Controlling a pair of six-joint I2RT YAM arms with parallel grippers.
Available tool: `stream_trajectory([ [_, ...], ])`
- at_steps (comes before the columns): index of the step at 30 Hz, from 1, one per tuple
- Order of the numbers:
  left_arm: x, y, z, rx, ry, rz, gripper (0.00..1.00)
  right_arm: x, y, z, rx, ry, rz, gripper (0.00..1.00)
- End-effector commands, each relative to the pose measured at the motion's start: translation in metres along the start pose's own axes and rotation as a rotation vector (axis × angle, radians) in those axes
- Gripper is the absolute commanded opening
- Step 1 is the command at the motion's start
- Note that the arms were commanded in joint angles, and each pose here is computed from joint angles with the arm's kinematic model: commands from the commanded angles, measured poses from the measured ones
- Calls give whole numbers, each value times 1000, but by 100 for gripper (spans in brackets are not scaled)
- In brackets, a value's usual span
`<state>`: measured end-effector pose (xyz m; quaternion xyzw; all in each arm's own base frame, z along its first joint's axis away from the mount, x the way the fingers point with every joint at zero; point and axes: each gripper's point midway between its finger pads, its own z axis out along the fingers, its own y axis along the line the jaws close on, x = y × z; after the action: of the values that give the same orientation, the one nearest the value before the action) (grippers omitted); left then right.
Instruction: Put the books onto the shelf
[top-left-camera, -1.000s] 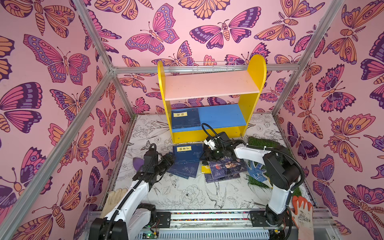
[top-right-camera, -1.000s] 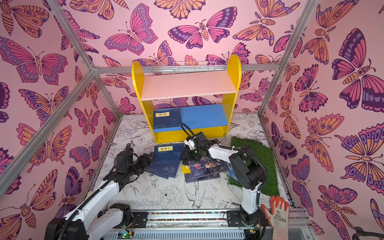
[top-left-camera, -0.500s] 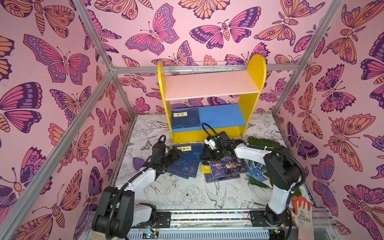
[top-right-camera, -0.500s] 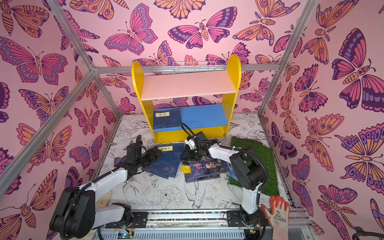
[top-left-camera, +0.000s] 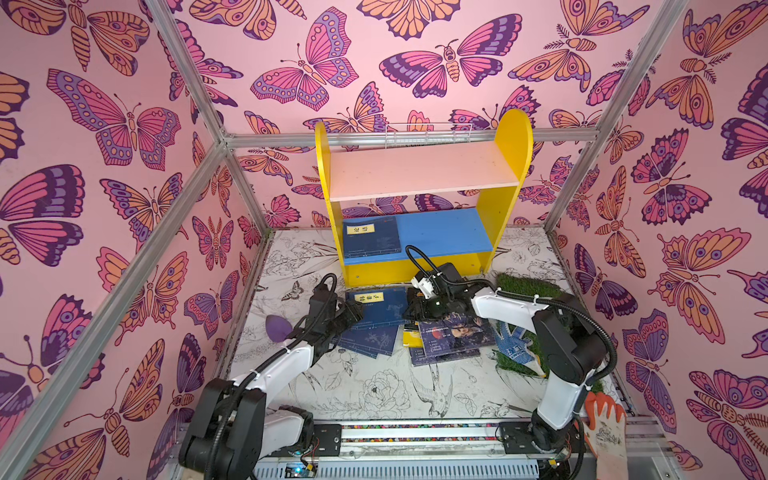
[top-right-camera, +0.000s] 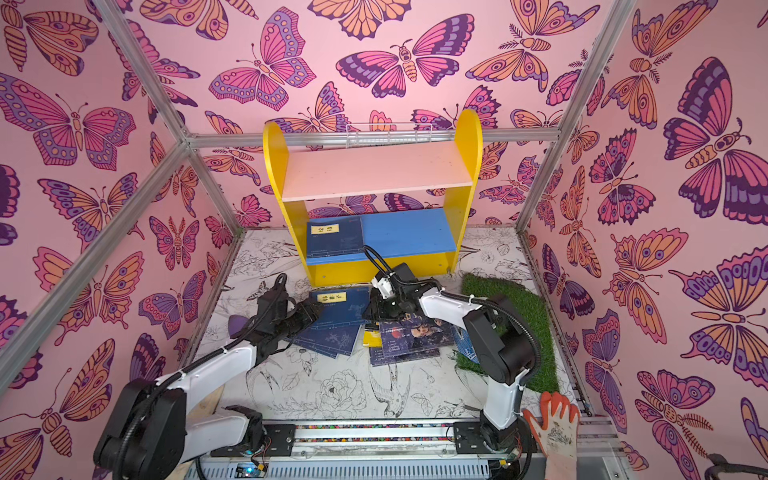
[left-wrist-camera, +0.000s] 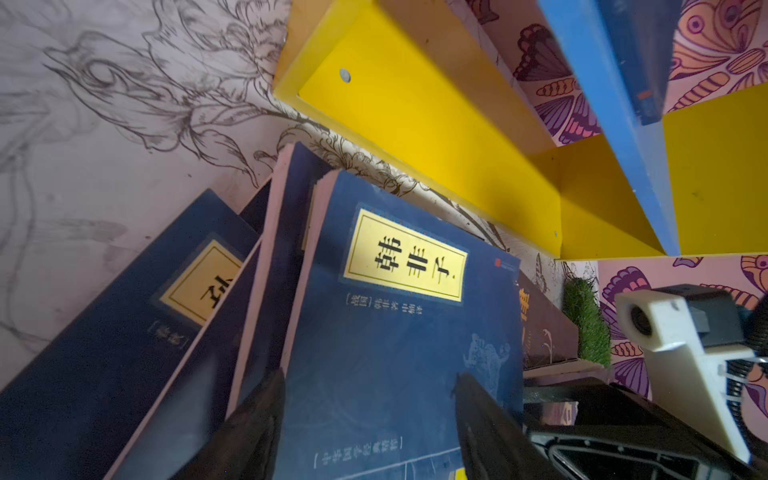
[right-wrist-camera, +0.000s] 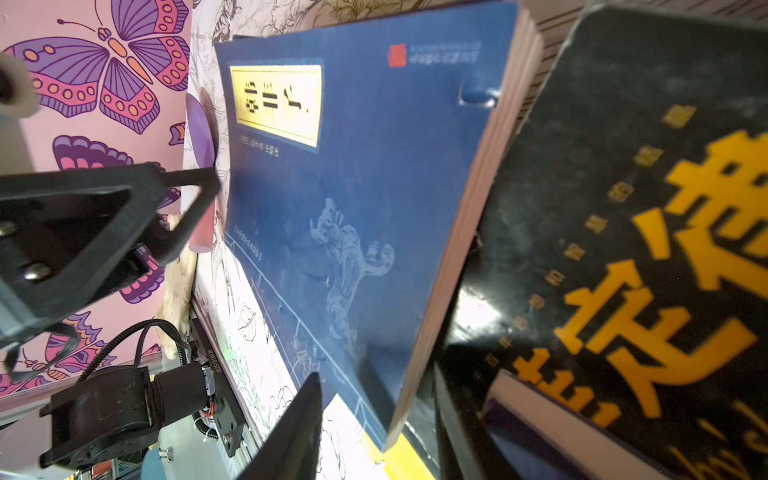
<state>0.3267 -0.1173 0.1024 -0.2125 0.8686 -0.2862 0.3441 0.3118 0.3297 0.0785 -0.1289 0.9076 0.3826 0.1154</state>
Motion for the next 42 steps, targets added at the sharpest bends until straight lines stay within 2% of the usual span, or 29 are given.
stream_trajectory([
  [1,-5,14,-11,-69,-61,46,67,5,-10,-1,41,11,4,44],
  [8,-6,1,-6,-32,-23,76,67,5,-10,-3,45,15,-8,44],
  [16,-8,1,2,-49,-7,86,67,8,-12,-3,49,21,-12,44],
  [28,12,13,24,-73,75,65,67,11,-14,-3,52,24,-10,44],
  [35,23,7,30,-48,109,55,66,10,-21,-10,58,12,21,44],
  [42,36,1,30,-32,140,51,65,10,-20,-13,6,-6,56,44],
])
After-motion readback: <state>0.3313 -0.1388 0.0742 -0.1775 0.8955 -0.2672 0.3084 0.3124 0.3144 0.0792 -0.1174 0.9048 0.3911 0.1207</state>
